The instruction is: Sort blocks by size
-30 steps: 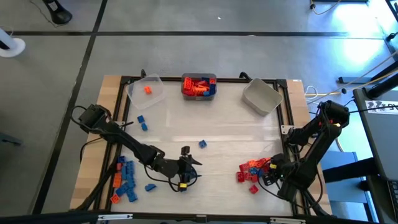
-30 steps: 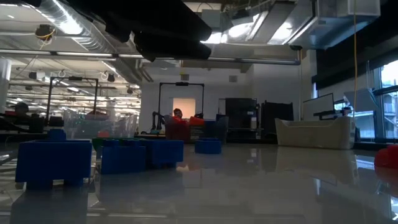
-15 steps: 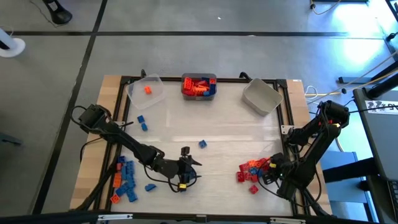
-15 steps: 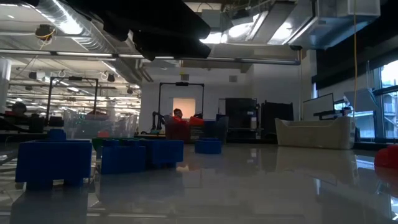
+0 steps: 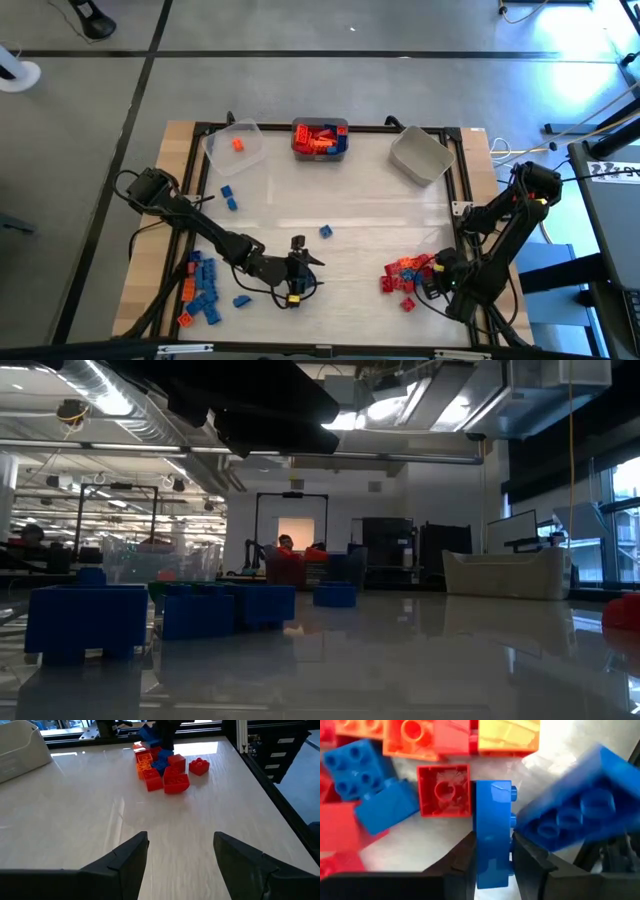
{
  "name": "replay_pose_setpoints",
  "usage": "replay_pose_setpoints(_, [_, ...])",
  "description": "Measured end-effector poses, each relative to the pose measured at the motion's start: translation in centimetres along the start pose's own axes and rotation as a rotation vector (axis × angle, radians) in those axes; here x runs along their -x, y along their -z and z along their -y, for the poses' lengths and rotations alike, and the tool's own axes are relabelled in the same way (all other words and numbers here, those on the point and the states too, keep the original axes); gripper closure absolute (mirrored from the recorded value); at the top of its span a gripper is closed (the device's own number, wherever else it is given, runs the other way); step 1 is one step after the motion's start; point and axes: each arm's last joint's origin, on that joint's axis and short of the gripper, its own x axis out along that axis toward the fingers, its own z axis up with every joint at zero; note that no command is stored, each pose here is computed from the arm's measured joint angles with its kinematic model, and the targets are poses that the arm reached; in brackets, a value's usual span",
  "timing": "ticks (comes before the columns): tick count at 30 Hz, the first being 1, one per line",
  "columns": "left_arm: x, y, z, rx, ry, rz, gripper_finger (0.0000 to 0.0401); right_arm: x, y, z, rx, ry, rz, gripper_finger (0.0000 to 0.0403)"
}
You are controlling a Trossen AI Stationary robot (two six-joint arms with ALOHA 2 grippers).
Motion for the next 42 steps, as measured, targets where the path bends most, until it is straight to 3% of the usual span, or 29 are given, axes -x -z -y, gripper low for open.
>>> replay_pose_setpoints(11, [0.2,0.2,0.4,-0.058,0.01,-0.008,0.0187,4.9,0.8,-1.7,0.06,-0.041,0.016,0.0314])
replay_pose_setpoints(21, [2.5,-0.8,1.0,-0.092,0.039,-0.027,0.0187,10.0,-0.8,-4.9,0.212,-0.318,0.299,0.0313])
replay_pose_setpoints(29, [5.5,-2.0,0.5,-0.096,0.044,-0.066,0.0187,10.3,-5.8,-9.1,0.351,-0.316,0.397,0.031])
replay_pose_setpoints(42, [6.9,-2.1,-0.4,-0.15,-0.022,-0.125,0.0187,10.0,-17.4,-13.3,0.515,-0.254,0.6,0.0311])
